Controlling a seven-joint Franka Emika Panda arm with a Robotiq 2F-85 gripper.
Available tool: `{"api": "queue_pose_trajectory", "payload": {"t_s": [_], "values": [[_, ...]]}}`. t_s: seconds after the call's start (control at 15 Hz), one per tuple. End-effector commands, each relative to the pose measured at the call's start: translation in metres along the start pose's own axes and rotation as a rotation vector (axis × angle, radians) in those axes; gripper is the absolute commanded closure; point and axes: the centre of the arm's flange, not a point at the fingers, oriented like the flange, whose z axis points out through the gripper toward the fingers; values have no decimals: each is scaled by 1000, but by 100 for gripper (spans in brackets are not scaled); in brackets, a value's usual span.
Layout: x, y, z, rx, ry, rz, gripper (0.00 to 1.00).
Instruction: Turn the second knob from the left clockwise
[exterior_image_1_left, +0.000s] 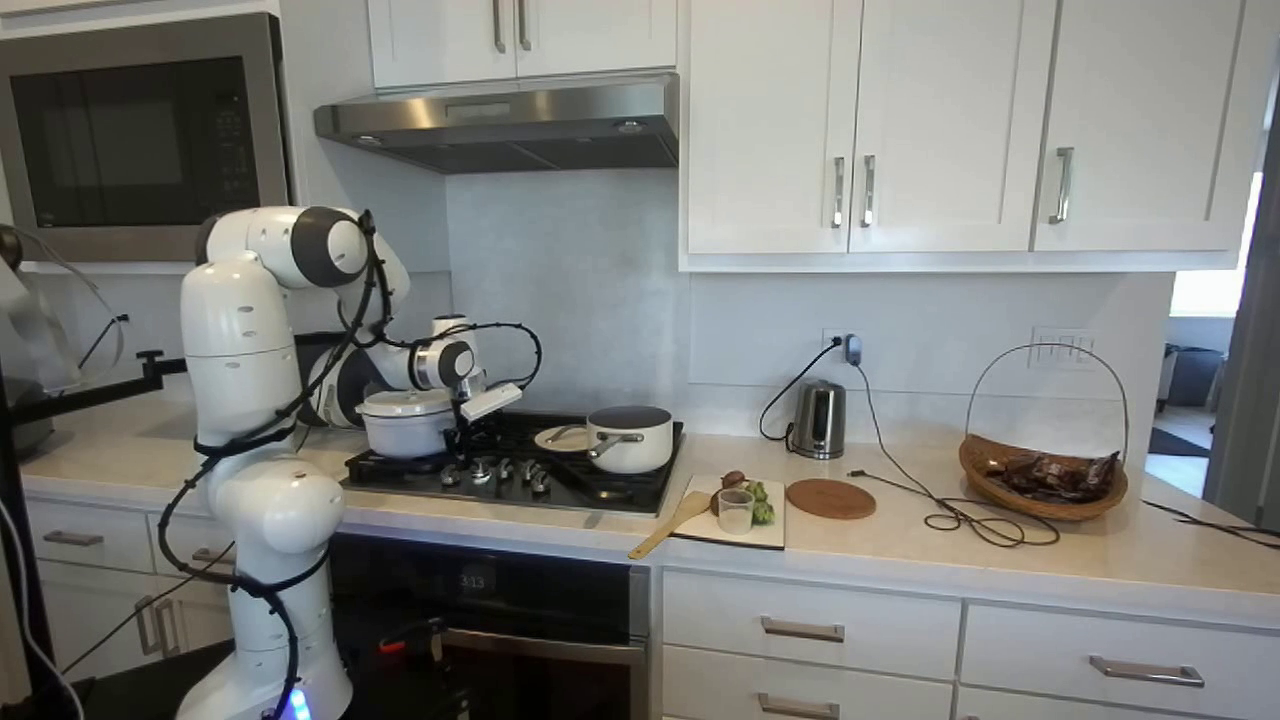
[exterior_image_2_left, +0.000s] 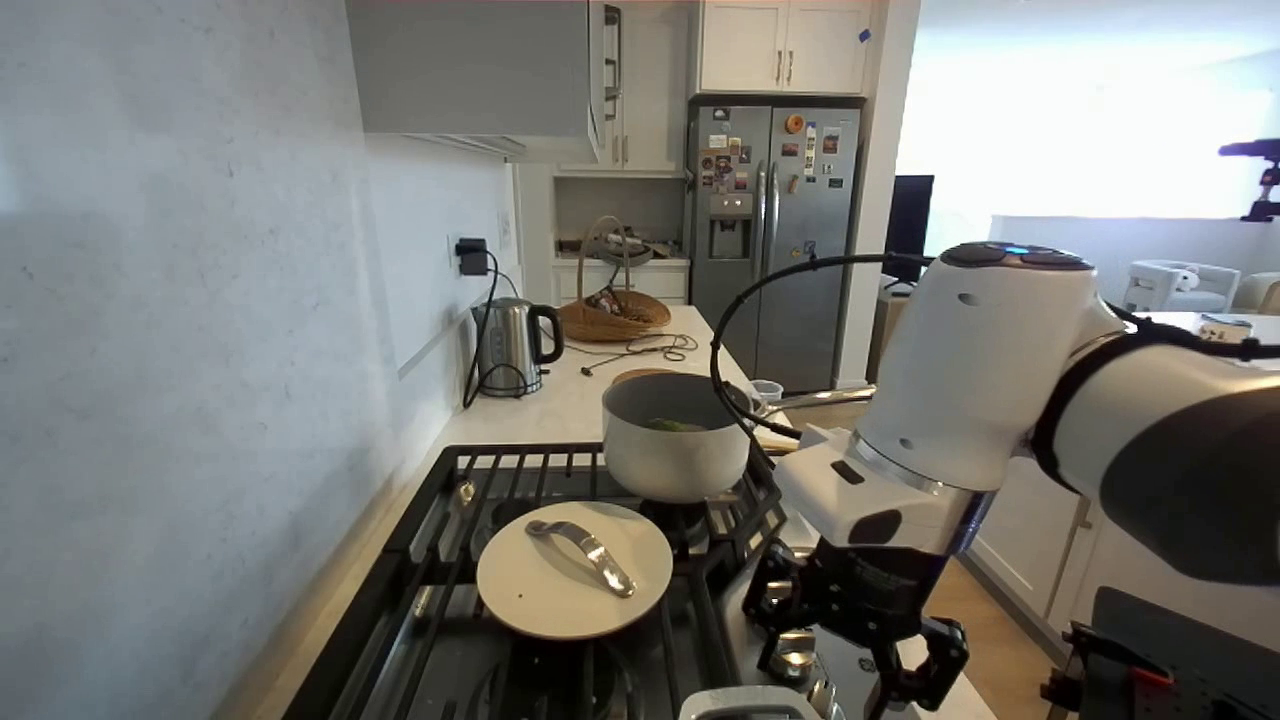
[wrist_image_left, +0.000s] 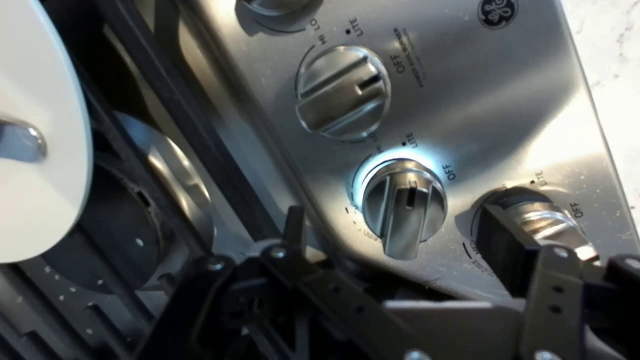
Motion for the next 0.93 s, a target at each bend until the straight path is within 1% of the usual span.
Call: {"api": "queue_pose_trajectory", "payload": {"t_s": [0.0, 0.07, 0.2, 0.33, 0.53, 0.6, 0.67, 0.87], "values": [[0, 15, 3, -30, 2, -13, 44], [0, 17, 4, -34, 0, -15, 54], [0, 19, 6, -34, -2, -17, 69], [1, 17, 7, -21, -6, -22, 80], [3, 15, 6, 1, -19, -21, 98], [3, 15, 5, 5, -24, -19, 98], [3, 15, 5, 5, -25, -15, 95], [5, 15, 4, 10, -31, -6, 95]]}}
